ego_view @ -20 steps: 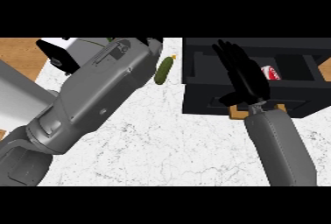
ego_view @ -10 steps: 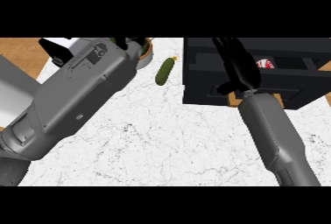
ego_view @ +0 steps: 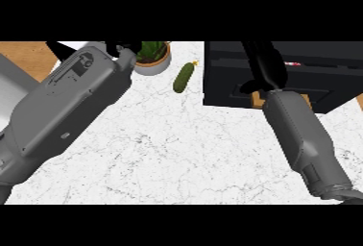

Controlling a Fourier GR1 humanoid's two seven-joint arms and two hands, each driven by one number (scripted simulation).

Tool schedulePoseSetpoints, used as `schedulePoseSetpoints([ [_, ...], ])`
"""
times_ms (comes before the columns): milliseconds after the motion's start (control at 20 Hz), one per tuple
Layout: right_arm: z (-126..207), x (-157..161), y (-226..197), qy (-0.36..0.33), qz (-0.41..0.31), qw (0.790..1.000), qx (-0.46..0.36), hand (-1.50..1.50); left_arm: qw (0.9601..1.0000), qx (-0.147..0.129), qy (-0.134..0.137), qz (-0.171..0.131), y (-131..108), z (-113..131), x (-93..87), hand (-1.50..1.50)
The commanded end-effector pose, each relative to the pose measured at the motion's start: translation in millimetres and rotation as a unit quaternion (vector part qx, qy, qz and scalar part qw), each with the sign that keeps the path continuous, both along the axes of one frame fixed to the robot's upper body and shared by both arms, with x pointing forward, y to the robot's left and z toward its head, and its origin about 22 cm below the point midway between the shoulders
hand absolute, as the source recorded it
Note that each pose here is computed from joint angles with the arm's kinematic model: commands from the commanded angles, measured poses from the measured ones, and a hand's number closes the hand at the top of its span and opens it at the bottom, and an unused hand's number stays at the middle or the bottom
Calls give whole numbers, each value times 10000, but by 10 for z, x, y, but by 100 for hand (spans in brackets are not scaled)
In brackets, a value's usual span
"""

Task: Pick up the can, place it into the drawer and close the drawer

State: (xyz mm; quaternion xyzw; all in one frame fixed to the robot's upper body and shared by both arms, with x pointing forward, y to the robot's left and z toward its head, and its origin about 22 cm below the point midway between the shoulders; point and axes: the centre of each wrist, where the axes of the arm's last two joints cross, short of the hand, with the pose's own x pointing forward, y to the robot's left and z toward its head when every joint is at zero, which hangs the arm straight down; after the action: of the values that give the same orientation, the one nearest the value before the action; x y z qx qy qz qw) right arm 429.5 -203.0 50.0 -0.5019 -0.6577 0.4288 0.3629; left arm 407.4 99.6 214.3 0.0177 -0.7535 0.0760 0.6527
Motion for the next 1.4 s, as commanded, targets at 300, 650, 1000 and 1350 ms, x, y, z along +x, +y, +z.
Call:
schedulePoseSetpoints([
  [300, 209, 222, -12, -333, -381, 9987, 74, -150, 9999, 42, -65, -129, 55, 110, -139, -150],
  [650, 449, 324, -126, -532, -489, 9974, 70, -150, 9999, 60, -134, -41, 156, 159, -162, -150],
  [1000, 724, 425, 15, -265, -357, 9988, 223, -150, 9997, 56, -133, -218, 187, 232, -235, -150],
  [1350, 672, 421, 246, 447, 292, 9678, 2461, -150, 9998, 34, -84, -156, 263, 191, -274, -150],
])
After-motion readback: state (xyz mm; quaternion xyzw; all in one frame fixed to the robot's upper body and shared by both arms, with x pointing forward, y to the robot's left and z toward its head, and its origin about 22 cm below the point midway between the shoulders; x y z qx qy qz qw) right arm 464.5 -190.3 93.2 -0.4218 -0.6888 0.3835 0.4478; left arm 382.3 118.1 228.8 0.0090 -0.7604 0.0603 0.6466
